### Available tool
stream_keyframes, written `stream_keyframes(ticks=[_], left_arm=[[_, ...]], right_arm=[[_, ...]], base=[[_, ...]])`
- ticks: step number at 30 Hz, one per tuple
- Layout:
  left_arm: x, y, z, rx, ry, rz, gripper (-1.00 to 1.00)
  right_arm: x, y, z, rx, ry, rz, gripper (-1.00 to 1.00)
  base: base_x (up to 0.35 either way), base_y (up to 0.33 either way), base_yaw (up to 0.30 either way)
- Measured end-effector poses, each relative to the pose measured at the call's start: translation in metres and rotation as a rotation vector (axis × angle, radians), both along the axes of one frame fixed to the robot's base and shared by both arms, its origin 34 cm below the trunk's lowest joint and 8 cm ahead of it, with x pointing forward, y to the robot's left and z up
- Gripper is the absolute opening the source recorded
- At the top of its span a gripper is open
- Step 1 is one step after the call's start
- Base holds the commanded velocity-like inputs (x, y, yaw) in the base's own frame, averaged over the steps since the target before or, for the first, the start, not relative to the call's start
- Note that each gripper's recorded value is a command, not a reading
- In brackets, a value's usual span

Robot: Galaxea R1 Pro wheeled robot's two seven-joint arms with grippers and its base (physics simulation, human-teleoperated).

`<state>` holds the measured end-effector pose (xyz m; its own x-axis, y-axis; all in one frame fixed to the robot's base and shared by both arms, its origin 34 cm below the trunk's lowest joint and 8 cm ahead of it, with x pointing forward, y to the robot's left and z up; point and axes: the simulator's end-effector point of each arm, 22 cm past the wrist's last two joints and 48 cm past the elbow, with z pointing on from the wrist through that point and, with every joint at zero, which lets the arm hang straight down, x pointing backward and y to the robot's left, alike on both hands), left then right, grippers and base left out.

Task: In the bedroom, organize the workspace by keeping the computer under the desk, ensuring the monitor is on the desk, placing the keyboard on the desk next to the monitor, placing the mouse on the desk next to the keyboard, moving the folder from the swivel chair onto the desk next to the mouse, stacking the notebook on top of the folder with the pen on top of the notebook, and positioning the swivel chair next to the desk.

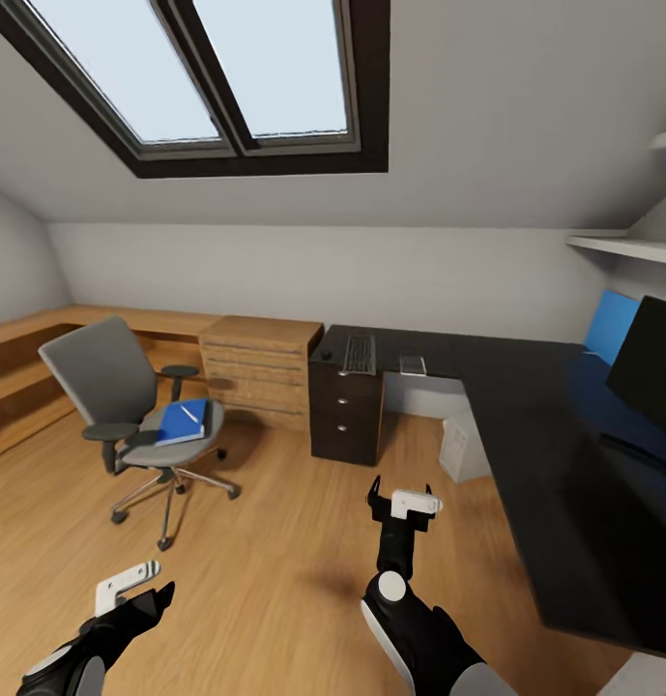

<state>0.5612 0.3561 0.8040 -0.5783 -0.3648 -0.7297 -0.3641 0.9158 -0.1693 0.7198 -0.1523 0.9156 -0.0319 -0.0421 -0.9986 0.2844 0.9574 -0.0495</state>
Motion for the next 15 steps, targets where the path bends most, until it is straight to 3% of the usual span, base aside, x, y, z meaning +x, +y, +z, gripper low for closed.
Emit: stream_keyframes(ticks=[6, 15], left_arm=[[0.000, -0.001, -0.001, -0.001, 0.003, -0.002, 1.00], [-0.001, -0.029, -0.017, -0.009, 0.041, -0.066, 1.00]], right_arm=[[0.000, 0.000, 0.000, 0.000, 0.000, 0.000, 1.00], [0.000, 0.000, 0.000, 0.000, 0.000, 0.000, 1.00]], base=[[0.300, 0.086, -0.267], [0.317, 0.079, -0.269]])
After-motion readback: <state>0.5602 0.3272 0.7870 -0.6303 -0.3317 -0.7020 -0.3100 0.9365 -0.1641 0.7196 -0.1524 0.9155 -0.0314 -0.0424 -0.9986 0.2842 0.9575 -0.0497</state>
